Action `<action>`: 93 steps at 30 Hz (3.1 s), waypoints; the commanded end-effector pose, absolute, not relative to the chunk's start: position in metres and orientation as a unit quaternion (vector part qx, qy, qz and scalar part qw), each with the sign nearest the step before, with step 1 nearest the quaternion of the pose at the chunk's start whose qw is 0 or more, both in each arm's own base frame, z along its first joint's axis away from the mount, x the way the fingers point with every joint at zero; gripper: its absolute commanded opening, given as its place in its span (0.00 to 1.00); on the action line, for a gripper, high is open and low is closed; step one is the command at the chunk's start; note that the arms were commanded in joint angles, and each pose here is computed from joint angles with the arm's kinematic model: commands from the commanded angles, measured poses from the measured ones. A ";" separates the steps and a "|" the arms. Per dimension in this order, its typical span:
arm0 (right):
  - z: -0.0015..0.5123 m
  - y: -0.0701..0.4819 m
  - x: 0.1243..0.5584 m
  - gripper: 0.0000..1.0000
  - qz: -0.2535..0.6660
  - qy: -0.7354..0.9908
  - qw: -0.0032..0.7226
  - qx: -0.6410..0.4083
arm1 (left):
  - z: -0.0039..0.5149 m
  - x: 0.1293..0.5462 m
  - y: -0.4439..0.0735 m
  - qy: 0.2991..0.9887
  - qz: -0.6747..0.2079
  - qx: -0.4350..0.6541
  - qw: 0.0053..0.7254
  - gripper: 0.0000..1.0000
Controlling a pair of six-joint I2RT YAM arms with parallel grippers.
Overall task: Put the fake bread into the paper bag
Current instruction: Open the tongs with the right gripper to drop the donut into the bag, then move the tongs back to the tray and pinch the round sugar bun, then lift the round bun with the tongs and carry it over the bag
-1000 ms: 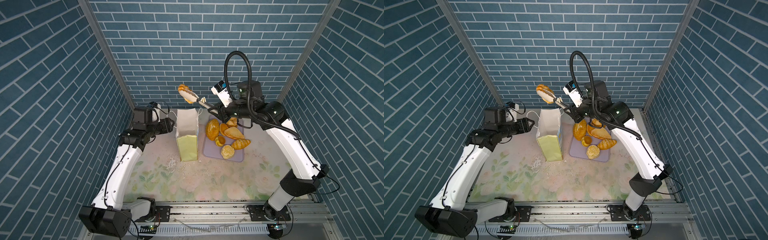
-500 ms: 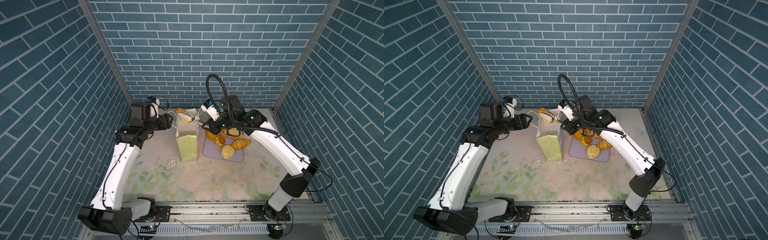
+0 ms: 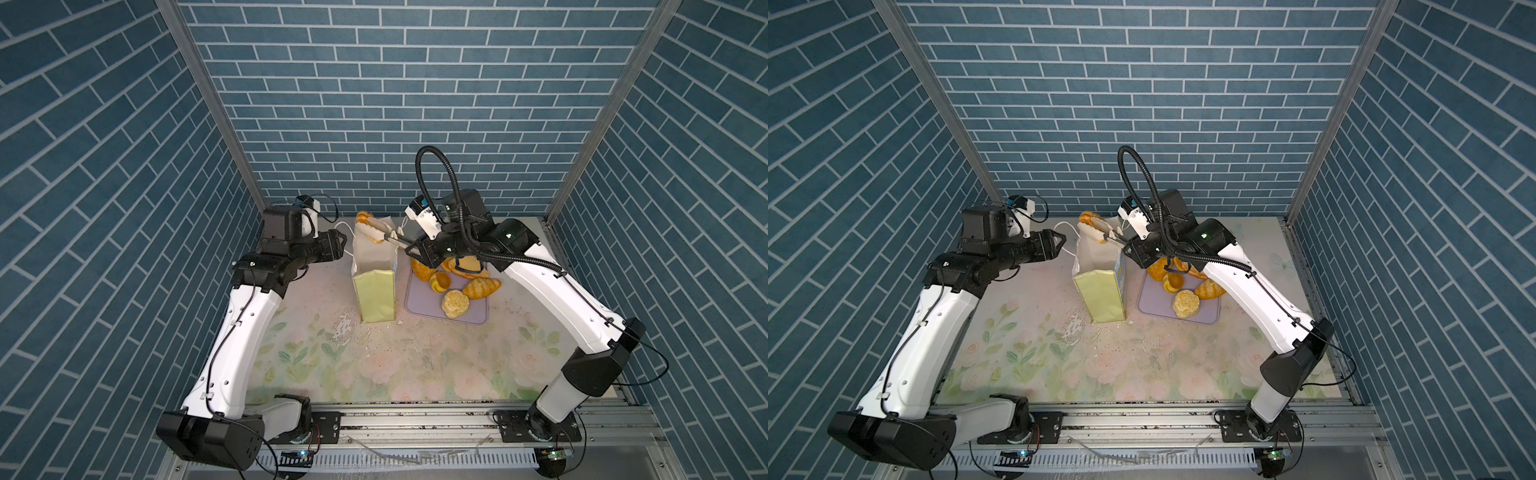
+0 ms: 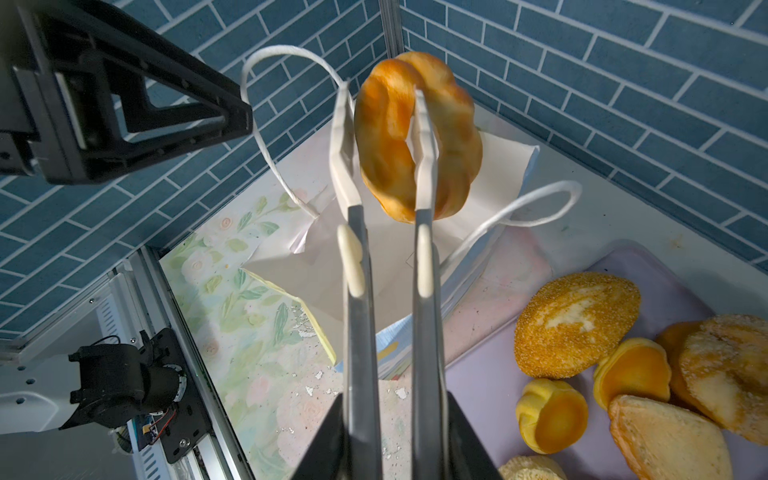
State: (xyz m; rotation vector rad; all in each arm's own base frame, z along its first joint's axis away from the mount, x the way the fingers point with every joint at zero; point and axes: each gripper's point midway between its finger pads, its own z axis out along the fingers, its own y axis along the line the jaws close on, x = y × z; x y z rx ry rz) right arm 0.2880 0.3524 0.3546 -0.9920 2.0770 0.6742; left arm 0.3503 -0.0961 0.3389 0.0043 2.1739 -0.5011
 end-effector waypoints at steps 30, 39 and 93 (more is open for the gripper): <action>0.399 0.166 0.280 0.37 0.055 0.863 0.448 -0.229 | 0.335 0.337 -0.093 0.872 -0.197 0.002 0.448 0.69; 0.282 0.152 0.263 0.39 -0.006 0.934 0.269 -0.233 | 0.331 0.336 -0.093 0.875 -0.199 -0.003 0.442 0.68; 0.182 0.153 0.245 0.30 -0.019 0.966 0.108 -0.235 | 0.328 0.328 -0.094 0.877 -0.208 -0.008 0.434 0.68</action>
